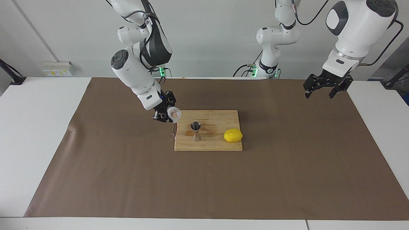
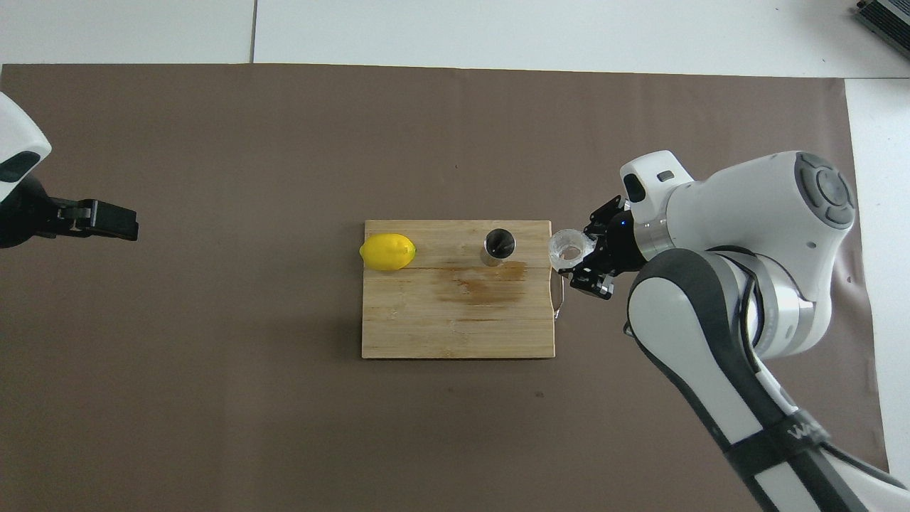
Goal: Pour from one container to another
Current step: 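Carry the white cup with the right gripper above the steel cup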
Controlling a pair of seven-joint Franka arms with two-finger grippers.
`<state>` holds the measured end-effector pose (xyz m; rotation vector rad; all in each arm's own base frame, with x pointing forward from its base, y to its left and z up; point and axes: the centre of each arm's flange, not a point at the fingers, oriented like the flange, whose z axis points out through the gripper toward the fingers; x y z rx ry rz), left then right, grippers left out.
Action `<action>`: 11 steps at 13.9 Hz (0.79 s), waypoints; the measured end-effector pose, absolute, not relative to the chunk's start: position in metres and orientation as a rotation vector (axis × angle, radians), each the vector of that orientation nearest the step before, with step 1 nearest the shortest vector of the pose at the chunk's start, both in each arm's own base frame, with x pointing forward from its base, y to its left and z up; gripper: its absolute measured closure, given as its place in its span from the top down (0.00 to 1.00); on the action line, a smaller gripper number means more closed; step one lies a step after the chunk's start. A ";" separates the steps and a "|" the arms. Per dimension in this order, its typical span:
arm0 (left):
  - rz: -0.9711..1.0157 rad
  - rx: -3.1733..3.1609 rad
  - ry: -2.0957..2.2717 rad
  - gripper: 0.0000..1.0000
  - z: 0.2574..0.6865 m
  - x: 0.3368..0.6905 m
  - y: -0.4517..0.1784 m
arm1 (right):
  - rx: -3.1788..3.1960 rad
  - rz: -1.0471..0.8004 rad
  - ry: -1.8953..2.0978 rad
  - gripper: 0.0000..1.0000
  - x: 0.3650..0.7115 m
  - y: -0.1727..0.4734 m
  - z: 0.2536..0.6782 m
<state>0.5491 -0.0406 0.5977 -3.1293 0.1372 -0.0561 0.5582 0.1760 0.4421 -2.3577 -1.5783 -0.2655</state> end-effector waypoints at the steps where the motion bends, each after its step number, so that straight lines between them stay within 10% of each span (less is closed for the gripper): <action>1: -0.055 -3.129 0.134 1.00 0.598 0.549 -0.039 | -2.368 -0.254 -1.597 0.50 0.558 0.186 0.444; 11: -0.054 -3.130 0.123 1.00 0.598 0.549 -0.036 | -2.458 -0.080 -1.721 0.50 0.577 0.248 0.440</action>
